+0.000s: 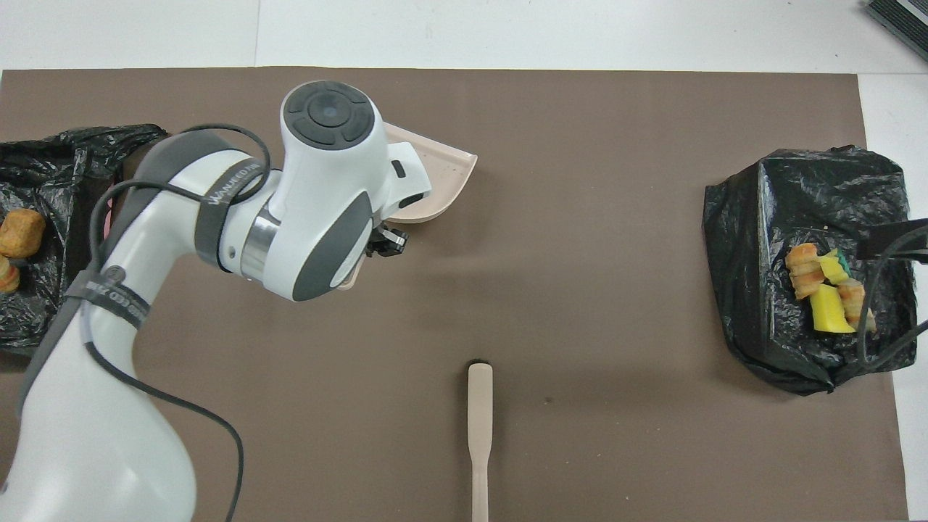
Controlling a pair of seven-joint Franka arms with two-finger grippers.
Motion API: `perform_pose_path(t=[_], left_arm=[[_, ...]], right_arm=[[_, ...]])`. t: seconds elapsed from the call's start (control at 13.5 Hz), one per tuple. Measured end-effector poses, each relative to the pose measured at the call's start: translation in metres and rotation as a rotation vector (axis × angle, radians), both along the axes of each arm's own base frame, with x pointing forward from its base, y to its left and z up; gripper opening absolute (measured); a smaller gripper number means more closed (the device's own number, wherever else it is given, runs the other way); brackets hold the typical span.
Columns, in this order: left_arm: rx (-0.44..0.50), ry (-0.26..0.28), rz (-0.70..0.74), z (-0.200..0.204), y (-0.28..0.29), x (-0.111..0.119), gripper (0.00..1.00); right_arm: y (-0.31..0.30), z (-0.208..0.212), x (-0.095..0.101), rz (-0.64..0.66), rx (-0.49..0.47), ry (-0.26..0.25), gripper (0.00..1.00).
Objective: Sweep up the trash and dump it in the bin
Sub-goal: 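Set the dustpan on the mat and open the left gripper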
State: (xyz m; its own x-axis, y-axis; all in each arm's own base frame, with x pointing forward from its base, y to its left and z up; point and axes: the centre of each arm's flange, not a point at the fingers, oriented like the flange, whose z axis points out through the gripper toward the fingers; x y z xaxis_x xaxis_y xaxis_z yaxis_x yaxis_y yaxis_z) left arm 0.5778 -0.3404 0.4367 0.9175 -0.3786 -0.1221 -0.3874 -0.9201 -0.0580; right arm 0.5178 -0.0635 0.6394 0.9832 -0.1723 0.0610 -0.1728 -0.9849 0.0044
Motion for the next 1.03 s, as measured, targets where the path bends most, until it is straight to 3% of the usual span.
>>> perform_pose_path(t=[0.44, 0.74, 1.03], left_arm=[[-0.045, -0.039, 0.181, -0.029, -0.093, -0.038, 0.31], [-0.073, -0.063, 0.267, -0.073, -0.124, -0.033, 0.31], [-0.125, -0.042, 0.299, -0.075, -0.13, -0.031, 0.31]], right_arm=[[0.009, -0.02, -0.008, 0.034, 0.007, 0.079, 1.0], [0.013, -0.02, -0.011, 0.035, 0.008, 0.083, 1.0], [0.046, -0.02, -0.015, 0.047, 0.003, 0.097, 1.0]])
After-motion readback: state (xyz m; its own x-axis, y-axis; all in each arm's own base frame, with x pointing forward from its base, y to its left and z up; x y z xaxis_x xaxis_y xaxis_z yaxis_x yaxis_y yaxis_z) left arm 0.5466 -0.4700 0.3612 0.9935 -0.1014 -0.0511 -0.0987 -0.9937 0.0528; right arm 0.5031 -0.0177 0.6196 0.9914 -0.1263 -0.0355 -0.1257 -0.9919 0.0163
